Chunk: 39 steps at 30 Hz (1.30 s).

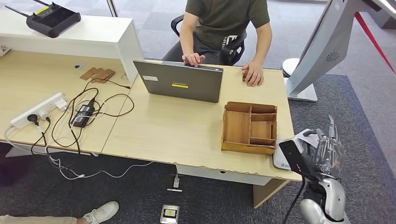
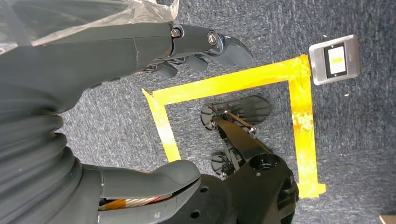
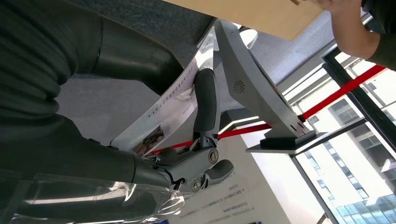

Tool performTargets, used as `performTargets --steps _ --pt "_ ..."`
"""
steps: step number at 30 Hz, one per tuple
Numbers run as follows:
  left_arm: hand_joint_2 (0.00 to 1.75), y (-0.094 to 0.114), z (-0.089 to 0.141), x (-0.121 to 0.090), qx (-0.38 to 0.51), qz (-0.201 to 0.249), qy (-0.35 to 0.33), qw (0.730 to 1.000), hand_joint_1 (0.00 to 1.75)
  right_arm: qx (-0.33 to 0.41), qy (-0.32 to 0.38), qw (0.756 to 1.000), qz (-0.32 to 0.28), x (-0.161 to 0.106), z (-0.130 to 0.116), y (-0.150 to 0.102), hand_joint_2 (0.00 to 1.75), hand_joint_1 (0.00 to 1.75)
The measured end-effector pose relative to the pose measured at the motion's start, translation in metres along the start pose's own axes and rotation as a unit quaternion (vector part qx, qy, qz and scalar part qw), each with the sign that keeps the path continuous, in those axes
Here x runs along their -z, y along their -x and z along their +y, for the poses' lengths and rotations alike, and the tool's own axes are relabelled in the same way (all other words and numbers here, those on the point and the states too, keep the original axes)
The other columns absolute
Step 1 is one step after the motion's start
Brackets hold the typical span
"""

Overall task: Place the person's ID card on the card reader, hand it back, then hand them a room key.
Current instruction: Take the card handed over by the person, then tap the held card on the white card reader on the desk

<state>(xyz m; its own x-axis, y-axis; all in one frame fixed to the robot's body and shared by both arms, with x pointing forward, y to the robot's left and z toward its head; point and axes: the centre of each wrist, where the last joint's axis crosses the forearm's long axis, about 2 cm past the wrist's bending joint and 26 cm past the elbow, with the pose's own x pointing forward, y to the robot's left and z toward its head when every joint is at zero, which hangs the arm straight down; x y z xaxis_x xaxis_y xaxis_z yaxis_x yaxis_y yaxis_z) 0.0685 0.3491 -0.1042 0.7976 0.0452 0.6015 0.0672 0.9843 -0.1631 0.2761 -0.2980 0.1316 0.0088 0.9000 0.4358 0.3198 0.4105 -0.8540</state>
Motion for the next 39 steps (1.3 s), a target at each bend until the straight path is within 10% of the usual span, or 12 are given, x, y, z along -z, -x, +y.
performTargets --steps 13,39 --pt "1.75 0.001 0.001 -0.001 -0.005 -0.006 0.001 1.000 0.00 0.016 -0.166 0.983 0.073 -0.032 0.011 0.020 1.75 1.75" --pt "1.75 0.001 0.001 -0.001 -0.013 -0.013 0.006 1.000 0.00 0.018 -0.271 0.961 0.058 -0.026 0.030 0.021 1.75 1.75"
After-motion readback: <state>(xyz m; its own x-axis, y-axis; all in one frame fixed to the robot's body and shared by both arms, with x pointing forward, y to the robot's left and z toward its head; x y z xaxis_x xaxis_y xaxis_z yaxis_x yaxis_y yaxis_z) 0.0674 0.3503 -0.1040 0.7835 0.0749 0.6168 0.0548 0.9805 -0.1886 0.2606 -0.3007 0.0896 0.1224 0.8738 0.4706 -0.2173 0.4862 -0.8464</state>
